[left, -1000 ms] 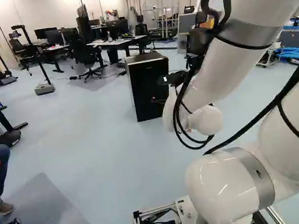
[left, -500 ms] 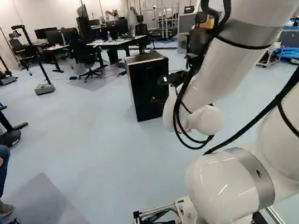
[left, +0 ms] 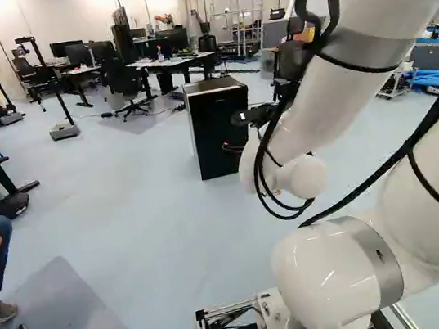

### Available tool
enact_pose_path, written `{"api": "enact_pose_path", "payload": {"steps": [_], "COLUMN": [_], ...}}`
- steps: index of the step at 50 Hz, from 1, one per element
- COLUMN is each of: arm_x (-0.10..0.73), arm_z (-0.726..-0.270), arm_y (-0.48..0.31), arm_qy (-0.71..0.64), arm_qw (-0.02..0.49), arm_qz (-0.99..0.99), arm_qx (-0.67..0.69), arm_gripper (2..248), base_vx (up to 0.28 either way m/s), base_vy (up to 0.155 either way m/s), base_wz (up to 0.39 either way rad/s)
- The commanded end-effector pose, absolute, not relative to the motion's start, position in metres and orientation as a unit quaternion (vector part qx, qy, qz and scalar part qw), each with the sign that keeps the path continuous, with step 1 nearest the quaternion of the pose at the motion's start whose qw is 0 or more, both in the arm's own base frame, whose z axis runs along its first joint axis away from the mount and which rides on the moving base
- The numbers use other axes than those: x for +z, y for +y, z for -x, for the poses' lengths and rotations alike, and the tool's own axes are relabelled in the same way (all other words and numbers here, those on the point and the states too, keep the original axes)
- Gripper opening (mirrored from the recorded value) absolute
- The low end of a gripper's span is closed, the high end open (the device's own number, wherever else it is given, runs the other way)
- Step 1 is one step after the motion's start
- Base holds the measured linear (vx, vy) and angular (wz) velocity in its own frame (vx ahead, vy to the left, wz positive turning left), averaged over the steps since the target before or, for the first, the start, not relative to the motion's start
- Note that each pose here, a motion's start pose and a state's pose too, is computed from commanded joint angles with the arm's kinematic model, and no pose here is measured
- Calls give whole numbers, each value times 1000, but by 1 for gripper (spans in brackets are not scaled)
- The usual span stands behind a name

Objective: Grab a drink from the fridge

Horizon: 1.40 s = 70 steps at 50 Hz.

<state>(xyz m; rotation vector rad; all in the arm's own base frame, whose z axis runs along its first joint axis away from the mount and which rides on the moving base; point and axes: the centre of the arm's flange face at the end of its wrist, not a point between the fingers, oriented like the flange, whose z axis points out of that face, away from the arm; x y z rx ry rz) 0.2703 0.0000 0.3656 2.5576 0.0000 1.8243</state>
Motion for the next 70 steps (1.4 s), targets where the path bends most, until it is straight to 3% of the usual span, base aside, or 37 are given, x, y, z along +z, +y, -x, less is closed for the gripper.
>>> {"api": "enact_pose_path", "payload": {"steps": [70], "arm_x": [366], "arm_z": [-270], "arm_y": [0], "arm_qy": [0], "arm_qw": [0], "arm_qz": [-814], "arm_qx": [581], "arm_gripper": [247], "base_vx": [80], "base_vy": [0], "base_wz": [-12]}}
